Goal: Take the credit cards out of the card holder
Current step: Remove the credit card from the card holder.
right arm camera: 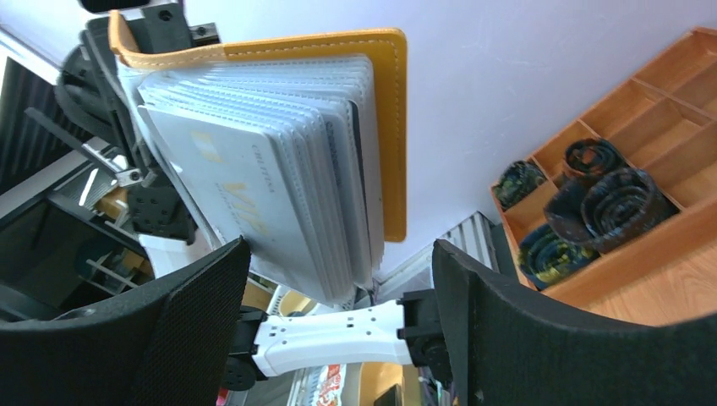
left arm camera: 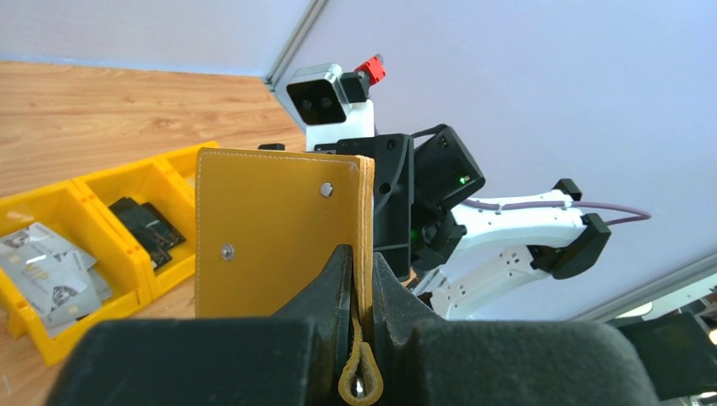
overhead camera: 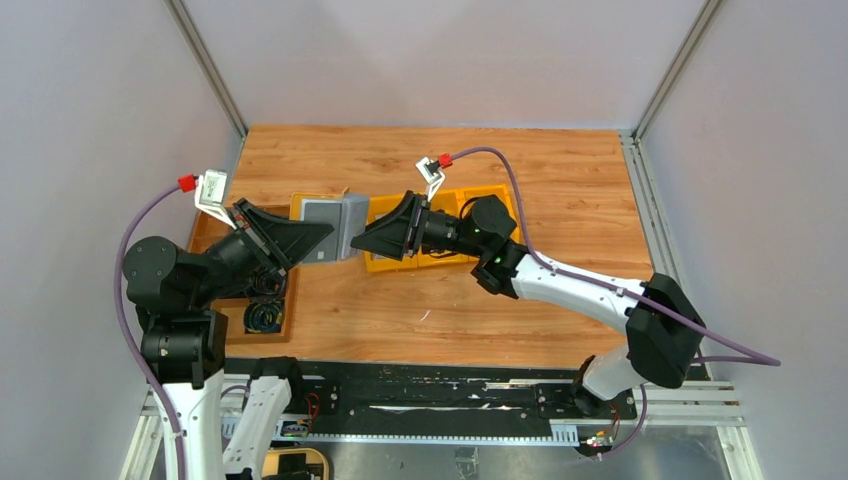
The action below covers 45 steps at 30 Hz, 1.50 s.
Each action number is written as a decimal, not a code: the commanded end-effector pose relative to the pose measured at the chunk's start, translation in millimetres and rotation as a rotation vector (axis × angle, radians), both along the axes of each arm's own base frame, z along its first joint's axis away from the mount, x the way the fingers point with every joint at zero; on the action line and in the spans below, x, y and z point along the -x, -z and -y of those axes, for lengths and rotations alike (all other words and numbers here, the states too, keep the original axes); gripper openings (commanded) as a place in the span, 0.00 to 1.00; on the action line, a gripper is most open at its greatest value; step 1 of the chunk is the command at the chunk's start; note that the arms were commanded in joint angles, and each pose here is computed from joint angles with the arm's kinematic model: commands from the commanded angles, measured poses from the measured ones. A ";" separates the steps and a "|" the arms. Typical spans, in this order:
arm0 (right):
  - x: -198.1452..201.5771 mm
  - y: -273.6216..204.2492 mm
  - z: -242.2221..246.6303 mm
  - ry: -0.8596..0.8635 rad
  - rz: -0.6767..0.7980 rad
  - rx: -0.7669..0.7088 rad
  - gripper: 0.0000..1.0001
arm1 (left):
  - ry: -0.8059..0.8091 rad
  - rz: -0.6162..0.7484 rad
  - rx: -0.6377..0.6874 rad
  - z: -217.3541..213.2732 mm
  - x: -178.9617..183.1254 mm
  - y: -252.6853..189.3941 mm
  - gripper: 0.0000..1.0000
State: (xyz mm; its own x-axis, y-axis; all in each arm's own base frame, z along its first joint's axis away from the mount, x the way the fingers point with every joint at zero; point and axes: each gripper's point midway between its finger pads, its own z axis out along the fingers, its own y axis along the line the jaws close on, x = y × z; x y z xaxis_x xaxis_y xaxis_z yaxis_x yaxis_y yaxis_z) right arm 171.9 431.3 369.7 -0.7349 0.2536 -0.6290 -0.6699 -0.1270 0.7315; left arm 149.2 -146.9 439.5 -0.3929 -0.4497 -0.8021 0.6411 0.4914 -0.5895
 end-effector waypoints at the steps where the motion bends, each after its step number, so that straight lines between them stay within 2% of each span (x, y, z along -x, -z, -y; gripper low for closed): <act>1: 12.4 -28.0 0.5 -0.026 0.029 -0.129 0.82 | 0.073 0.105 0.033 8.1 22.9 -34.5 0.00; 11: 43.7 -67.6 15.5 -0.256 0.016 -0.443 0.82 | 0.095 0.115 0.073 10.1 26.8 -50.0 0.00; 15: 57.1 -69.2 10.7 -0.294 0.048 -0.437 0.82 | 0.106 0.112 0.092 10.9 28.2 -55.8 0.00; 21: 53.7 -64.1 5.7 -0.297 0.017 -0.443 0.82 | 0.115 0.134 0.100 12.0 37.2 -67.9 0.00; 29: 60.1 -82.9 9.0 -0.328 0.045 -0.483 0.82 | 0.118 0.145 0.095 12.2 38.4 -75.7 0.00; 37: 55.4 -77.2 7.5 -0.292 0.029 -0.463 0.82 | 0.123 0.175 0.085 12.7 42.6 -86.7 0.00; 45: 61.3 -93.7 17.2 -0.268 0.100 -0.477 0.83 | 0.121 0.177 0.076 12.8 46.1 -85.7 0.00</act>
